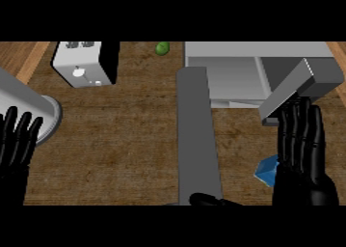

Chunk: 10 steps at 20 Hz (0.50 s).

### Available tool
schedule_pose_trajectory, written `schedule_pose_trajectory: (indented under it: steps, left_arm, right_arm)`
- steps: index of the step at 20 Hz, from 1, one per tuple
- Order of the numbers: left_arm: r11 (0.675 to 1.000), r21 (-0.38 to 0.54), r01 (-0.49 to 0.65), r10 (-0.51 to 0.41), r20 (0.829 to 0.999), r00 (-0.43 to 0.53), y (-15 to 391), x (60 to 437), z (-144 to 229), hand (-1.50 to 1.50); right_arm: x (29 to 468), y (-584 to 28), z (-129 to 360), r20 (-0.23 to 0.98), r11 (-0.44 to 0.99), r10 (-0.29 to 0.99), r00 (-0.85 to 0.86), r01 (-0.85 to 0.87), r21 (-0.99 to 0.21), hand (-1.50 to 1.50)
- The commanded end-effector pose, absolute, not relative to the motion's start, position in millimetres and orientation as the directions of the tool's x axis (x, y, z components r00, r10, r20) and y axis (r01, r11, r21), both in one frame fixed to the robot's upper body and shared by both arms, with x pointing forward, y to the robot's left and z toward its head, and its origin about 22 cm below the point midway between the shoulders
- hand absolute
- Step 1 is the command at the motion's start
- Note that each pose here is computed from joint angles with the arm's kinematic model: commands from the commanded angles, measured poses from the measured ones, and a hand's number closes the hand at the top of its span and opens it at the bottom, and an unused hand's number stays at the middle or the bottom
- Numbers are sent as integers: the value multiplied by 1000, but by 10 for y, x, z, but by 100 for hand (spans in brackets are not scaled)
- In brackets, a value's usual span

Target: Pick up the milk, place it into the microwave and close the microwave

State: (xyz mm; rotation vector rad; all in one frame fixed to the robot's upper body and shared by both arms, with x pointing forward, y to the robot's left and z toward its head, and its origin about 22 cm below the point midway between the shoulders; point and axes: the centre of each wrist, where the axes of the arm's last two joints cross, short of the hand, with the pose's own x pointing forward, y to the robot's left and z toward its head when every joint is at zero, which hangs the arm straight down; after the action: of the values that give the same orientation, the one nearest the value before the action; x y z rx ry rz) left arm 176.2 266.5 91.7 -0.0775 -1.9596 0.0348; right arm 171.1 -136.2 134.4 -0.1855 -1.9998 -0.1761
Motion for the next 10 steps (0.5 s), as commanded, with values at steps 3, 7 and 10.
schedule_pose_trajectory:
  steps: [3, 7, 10]
  left_arm:
    - [996, -67, 54, 83, 922, -378, 2558, 1603, 896, -150]
    - [998, -54, 26, 60, 919, -389, 2887, 1548, 932, -150]
    - [996, -72, 46, 84, 912, -401, 2749, 1563, 896, -150]
  right_arm:
    - [1755, -1602, 1187, 917, 950, 133, -377, 312, -9, -150]
    - [1781, -1614, 1022, 931, 931, 122, -345, 366, 13, -150]
    - [1793, -1613, 944, 941, 926, 94, -326, 375, 37, -150]
